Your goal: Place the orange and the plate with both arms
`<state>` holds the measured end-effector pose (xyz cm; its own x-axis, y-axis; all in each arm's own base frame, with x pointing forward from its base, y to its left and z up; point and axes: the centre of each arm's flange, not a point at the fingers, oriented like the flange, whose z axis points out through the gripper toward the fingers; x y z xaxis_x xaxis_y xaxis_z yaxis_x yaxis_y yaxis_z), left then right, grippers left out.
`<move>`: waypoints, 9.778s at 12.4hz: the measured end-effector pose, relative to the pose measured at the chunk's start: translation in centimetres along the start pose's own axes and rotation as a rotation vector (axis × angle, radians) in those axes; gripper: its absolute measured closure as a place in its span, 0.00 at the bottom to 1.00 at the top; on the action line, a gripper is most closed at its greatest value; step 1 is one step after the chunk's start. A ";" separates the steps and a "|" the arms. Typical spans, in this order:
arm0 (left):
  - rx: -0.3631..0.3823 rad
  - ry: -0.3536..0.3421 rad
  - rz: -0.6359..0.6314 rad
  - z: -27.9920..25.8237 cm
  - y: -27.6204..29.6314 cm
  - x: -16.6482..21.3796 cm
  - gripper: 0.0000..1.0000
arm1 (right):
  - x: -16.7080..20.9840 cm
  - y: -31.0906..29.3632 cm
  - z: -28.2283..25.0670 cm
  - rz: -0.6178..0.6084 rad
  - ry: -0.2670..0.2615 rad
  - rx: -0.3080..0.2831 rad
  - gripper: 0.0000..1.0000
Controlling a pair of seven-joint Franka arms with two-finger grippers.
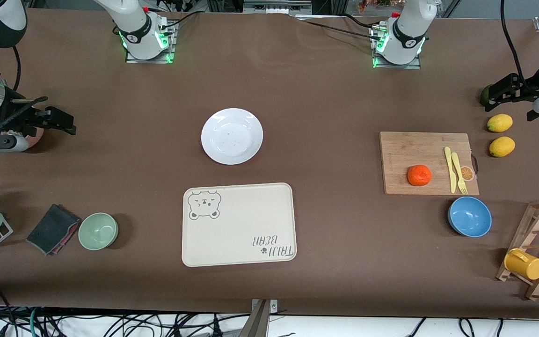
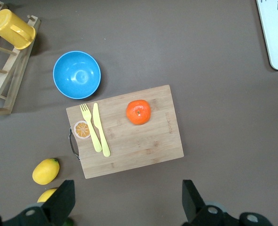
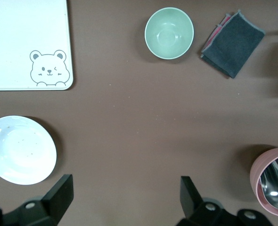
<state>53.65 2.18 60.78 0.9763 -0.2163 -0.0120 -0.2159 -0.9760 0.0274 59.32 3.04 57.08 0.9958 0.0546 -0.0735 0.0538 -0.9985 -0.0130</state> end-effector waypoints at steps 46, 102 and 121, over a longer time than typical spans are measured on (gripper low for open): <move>-0.001 -0.006 0.001 0.3 0.0 0.2 0.00 | 0.1 -0.1 -0.2 -0.001 0.011 -0.001 0.00; -0.101 -0.208 -0.617 35.8 57.1 8.0 0.00 | 0.1 0.1 -0.3 0.001 0.014 -0.002 0.00; -0.078 -0.163 -0.259 18.8 -1.5 14.9 0.00 | 0.2 0.1 -0.2 0.003 0.013 -0.002 0.00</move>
<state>68.21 -0.06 41.73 0.9815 0.0322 -0.1887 0.0479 -0.9957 0.0791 59.50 2.94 57.27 0.9968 0.0514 -0.0607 0.0508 -0.9986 -0.0109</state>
